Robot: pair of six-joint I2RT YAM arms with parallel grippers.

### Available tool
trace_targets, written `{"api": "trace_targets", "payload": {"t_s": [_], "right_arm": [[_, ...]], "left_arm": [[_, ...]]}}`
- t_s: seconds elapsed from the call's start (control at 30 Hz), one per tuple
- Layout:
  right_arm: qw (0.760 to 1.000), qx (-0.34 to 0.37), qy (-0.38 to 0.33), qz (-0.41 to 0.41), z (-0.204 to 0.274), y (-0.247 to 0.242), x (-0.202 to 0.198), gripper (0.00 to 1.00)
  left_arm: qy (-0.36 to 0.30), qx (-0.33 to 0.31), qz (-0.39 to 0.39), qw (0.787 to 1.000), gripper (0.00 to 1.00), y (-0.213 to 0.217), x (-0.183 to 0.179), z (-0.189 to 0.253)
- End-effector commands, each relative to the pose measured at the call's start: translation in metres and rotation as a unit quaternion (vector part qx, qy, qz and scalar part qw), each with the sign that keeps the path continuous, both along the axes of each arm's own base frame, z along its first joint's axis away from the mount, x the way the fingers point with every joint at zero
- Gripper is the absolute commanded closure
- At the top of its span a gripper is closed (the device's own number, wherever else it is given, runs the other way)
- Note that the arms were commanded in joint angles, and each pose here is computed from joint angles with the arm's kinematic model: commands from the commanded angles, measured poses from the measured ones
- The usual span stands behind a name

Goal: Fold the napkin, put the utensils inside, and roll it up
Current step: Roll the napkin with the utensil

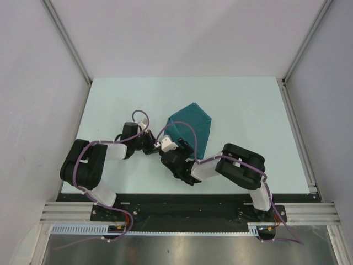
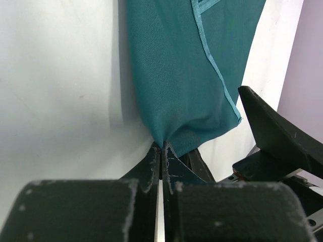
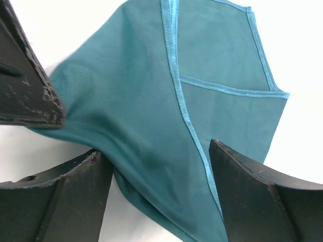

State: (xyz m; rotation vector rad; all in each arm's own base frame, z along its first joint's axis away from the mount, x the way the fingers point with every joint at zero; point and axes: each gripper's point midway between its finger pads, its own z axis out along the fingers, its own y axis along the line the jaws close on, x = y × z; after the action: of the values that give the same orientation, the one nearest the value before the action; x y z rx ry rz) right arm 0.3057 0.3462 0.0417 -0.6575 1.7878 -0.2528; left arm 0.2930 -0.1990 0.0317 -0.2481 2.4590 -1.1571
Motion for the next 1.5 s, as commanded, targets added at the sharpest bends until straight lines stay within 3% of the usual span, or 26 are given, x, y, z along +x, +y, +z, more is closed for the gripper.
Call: {"api": "trace_targets", "payload": {"t_s": [0.0, 0.2, 0.47, 0.53, 0.57, 0.63, 0.67, 0.8, 1.1, 1.3, 1.47], "right_arm": [[0.999, -0.019, -0.006, -0.031, -0.005, -0.021, 0.002, 0.22], [1.0, -0.022, 0.002, 0.003, -0.007, -0.019, -0.006, 0.35], [0.997, -0.036, 0.027, 0.057, -0.021, -0.008, -0.012, 0.63], [0.997, -0.034, 0.032, 0.067, -0.022, -0.005, -0.014, 0.72], [0.996, -0.031, 0.034, 0.073, -0.02, -0.002, -0.015, 0.75], [0.994, -0.03, 0.051, 0.095, -0.022, 0.002, -0.019, 0.8], [0.993, -0.029, 0.059, 0.102, -0.023, 0.004, -0.02, 0.82], [0.988, -0.019, 0.095, 0.122, -0.018, 0.012, -0.023, 1.0], [0.957, 0.05, 0.242, 0.154, -0.005, 0.026, -0.025, 1.0], [0.908, 0.098, 0.37, 0.168, -0.007, 0.026, -0.033, 1.0], [0.852, 0.148, 0.466, 0.186, -0.01, 0.026, -0.043, 1.0]], "left_arm": [[-0.025, -0.015, 0.003, 1.0, 1.0, 0.001, 0.009, 0.017], [-0.026, -0.017, 0.006, 0.999, 1.0, 0.001, 0.011, 0.018], [-0.031, -0.02, 0.004, 0.999, 0.99, 0.0, 0.012, 0.02], [-0.034, -0.021, 0.004, 0.999, 0.9, 0.0, 0.013, 0.021], [-0.037, -0.022, 0.005, 0.999, 0.74, 0.0, 0.014, 0.023], [-0.044, -0.025, 0.009, 0.999, 0.56, 0.001, 0.016, 0.027], [-0.046, -0.026, 0.012, 0.999, 0.4, 0.003, 0.016, 0.029], [-0.062, -0.013, 0.038, 0.997, 0.24, 0.016, 0.021, 0.034], [-0.104, 0.105, 0.08, 0.986, 0.2, 0.057, 0.014, 0.03], [-0.142, 0.143, 0.08, 0.976, 0.2, 0.062, 0.002, 0.037], [-0.188, 0.151, 0.058, 0.969, 0.2, 0.054, -0.007, 0.052]]}}
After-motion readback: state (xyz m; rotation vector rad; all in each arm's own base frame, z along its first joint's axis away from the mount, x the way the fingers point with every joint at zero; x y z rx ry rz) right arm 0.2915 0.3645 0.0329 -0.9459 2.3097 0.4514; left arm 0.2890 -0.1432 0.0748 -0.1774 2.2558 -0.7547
